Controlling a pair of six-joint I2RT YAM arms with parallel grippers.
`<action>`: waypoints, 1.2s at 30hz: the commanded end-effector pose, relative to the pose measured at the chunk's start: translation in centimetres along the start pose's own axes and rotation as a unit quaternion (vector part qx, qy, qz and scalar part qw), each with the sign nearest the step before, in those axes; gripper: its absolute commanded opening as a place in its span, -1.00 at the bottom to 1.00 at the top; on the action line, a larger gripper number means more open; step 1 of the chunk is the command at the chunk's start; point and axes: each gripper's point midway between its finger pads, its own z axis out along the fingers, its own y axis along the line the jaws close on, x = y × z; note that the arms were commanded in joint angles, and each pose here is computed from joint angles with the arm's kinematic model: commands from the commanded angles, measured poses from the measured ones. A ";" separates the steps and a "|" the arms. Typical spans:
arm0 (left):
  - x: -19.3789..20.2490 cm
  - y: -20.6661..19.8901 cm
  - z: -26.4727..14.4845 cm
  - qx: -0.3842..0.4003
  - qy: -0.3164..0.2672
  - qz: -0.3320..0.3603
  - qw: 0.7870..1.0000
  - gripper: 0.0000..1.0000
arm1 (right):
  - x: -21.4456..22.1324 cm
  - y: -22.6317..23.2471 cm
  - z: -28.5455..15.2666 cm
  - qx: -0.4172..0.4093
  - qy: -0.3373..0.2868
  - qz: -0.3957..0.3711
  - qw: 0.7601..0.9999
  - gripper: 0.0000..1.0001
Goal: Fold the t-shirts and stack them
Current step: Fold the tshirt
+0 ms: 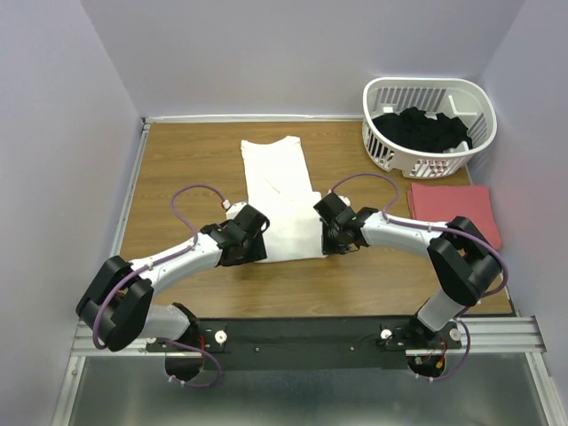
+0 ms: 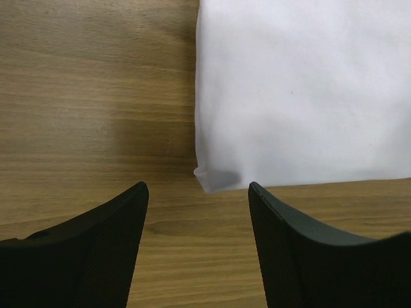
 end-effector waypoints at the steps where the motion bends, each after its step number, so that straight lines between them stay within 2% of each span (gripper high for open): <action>1: -0.8 0.0 0.2 -0.017 -0.013 0.009 1.000 0.35 | 5.8 -5.3 1.5 0.112 0.089 -0.035 0.989 -0.97; 5: -0.6 -0.2 0.9 -0.021 -0.009 0.007 1.000 0.13 | 5.7 -5.3 1.6 0.114 0.085 -0.040 0.989 -0.98; 6: -0.7 -0.3 1.1 -0.022 -0.009 0.008 1.000 0.01 | 5.7 -5.3 1.6 0.115 0.085 -0.040 0.989 -0.99; 9: -0.3 0.0 1.6 -0.036 -0.004 0.009 0.999 -0.17 | 5.7 -5.3 1.5 0.118 0.081 -0.042 0.989 -0.99; 19: 2.4 1.0 3.2 -0.071 0.030 0.032 0.996 -0.35 | 6.0 -5.8 1.5 0.125 0.080 -0.044 0.988 -0.99; 22: 2.4 1.3 3.5 -0.080 0.028 0.033 0.996 -0.48 | 6.1 -5.8 1.4 0.125 0.082 -0.048 0.988 -0.99; 23: 2.4 1.3 3.6 -0.081 0.030 0.034 0.996 -0.57 | 6.2 -5.9 1.4 0.125 0.084 -0.050 0.987 -0.99; 24: 2.6 1.3 3.7 -0.082 0.034 0.036 0.995 -0.80 | 6.2 -5.9 1.4 0.124 0.085 -0.054 0.987 -0.99; 26: 3.0 1.5 3.6 -0.083 0.042 0.042 0.995 -1.00 | 6.5 -5.9 1.2 0.118 0.089 -0.060 0.987 -0.99; 29: 3.9 0.9 2.5 -0.071 0.046 0.061 0.995 -1.00 | 7.3 -6.0 0.5 0.105 0.104 -0.067 0.987 -0.99; 32: 6.0 0.7 0.5 -0.071 0.061 0.087 0.992 -1.00 | 9.6 -7.1 -0.9 0.113 0.144 -0.068 0.981 -0.99; 36: 11.5 -1.0 -3.7 0.001 0.125 0.106 0.986 -1.00 | 13.6 -7.6 -4.1 0.098 0.199 -0.052 0.974 -0.99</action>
